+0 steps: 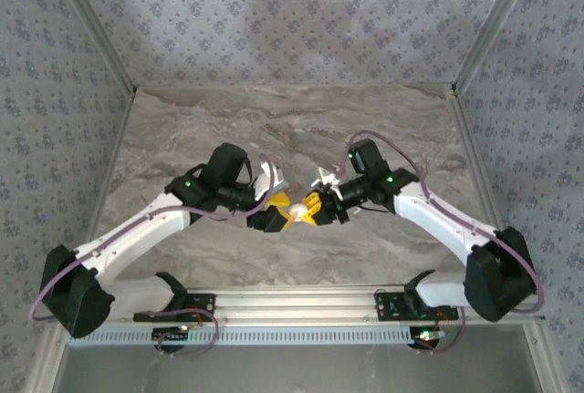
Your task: Insert wireless bluetooth earbuds into charging case
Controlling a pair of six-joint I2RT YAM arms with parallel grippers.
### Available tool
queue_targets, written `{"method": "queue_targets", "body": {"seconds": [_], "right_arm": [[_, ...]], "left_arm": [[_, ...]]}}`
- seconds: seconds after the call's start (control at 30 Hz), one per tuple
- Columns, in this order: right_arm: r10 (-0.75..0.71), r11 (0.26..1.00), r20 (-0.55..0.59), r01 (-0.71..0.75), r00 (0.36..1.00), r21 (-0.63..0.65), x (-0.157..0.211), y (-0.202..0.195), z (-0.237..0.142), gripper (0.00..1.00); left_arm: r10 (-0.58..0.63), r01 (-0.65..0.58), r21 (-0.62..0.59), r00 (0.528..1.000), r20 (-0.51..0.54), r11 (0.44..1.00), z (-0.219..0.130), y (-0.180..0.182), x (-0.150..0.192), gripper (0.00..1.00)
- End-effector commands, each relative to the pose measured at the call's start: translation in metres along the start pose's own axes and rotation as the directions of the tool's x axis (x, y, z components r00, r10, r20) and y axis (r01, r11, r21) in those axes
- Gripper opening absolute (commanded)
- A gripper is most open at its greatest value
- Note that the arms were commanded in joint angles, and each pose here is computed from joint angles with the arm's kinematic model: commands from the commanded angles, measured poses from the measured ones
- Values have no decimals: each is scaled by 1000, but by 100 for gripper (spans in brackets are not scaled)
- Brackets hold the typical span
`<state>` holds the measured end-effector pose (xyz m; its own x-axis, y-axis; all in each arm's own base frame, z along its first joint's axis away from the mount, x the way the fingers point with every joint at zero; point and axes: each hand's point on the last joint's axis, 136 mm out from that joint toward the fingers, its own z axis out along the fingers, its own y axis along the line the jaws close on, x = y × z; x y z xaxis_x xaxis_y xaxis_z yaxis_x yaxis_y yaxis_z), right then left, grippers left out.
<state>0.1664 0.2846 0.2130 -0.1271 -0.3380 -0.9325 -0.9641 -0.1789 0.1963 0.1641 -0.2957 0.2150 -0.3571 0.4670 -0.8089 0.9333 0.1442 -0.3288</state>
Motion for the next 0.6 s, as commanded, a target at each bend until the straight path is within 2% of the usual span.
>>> {"method": "queue_targets", "body": {"seconds": [0.0,0.2,0.4,0.57], "right_arm": [[-13,998,74,9,997,56,-8,-4,-3,13],[-50,975,161,13,986,223,-11,-19,-11,13],[-114,975,136,84,984,206,-11,-8,-2,14],[-188,973,129,167,974,159,-14,6,4,15]], "left_arm": [[96,-89,-50,983,160,995,-6,0,-24,63],[231,-220,-69,936,265,973,-14,-11,-28,62],[316,-321,-27,911,265,947,-6,-22,-18,60],[330,-334,-27,911,250,942,-3,-21,-14,58]]}}
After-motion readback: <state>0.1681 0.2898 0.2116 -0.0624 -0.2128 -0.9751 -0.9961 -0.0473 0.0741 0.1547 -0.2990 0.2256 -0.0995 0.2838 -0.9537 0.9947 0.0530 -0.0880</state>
